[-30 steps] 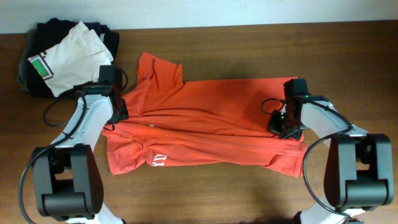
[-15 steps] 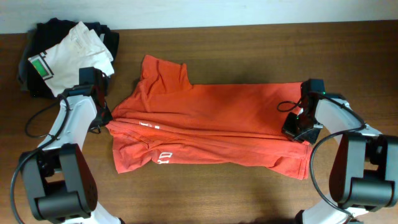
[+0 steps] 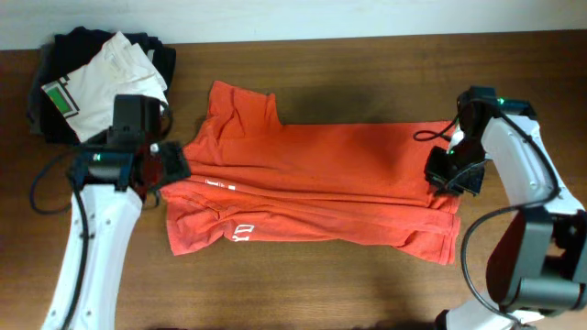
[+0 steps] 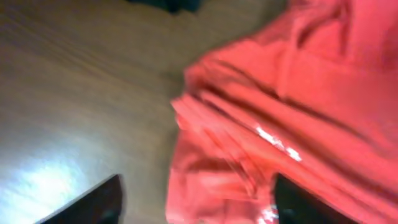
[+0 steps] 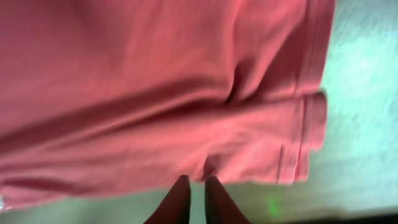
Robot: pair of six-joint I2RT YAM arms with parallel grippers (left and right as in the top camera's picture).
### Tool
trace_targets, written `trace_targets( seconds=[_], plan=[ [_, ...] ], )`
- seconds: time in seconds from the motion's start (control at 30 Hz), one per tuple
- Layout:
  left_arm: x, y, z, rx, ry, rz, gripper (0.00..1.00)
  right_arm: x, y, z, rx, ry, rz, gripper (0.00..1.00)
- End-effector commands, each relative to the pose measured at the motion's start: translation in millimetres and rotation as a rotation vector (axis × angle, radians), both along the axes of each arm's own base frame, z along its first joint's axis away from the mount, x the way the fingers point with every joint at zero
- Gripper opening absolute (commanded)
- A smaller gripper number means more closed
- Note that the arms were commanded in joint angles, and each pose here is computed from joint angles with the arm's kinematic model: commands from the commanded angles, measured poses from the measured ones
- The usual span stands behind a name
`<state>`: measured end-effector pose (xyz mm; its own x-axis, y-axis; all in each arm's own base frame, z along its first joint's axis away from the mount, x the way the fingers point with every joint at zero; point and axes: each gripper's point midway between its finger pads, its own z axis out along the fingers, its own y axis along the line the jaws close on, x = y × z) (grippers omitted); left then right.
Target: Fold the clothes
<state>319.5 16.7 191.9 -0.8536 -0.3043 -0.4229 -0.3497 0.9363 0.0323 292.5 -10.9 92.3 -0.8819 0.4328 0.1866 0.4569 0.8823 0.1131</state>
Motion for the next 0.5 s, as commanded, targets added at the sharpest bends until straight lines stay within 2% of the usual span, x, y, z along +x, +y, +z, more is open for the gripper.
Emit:
trace_targets(
  seconds=[0.0,0.07,0.1,0.17,0.23,0.27,0.3,0.47],
  plan=[
    [-24,-35,-8,-0.135,0.088,-0.084,0.87,-7,26,22,0.052,-0.040,0.129,0.29],
    [-39,-48,-23,-0.188,0.160,-0.112,0.87,-15,41,21,0.057,-0.010,0.193,0.42],
    [-45,-53,-31,-0.204,0.188,-0.122,0.80,-20,49,21,0.062,0.002,0.232,0.43],
    [-58,-57,-50,-0.210,0.249,-0.130,0.64,-28,69,19,0.063,0.023,0.307,0.40],
    [-71,-57,-68,-0.207,0.306,-0.130,0.41,-34,89,18,0.062,0.030,0.385,0.24],
    [-76,-57,-79,-0.211,0.325,-0.128,0.24,-38,101,16,0.059,0.029,0.426,0.18],
    [-80,-58,-93,-0.223,0.333,-0.124,0.03,-39,116,12,0.055,0.016,0.468,0.18],
    [-85,-59,-124,-0.234,0.334,-0.114,0.01,-41,141,-8,0.023,-0.001,0.466,0.10]
  ],
)
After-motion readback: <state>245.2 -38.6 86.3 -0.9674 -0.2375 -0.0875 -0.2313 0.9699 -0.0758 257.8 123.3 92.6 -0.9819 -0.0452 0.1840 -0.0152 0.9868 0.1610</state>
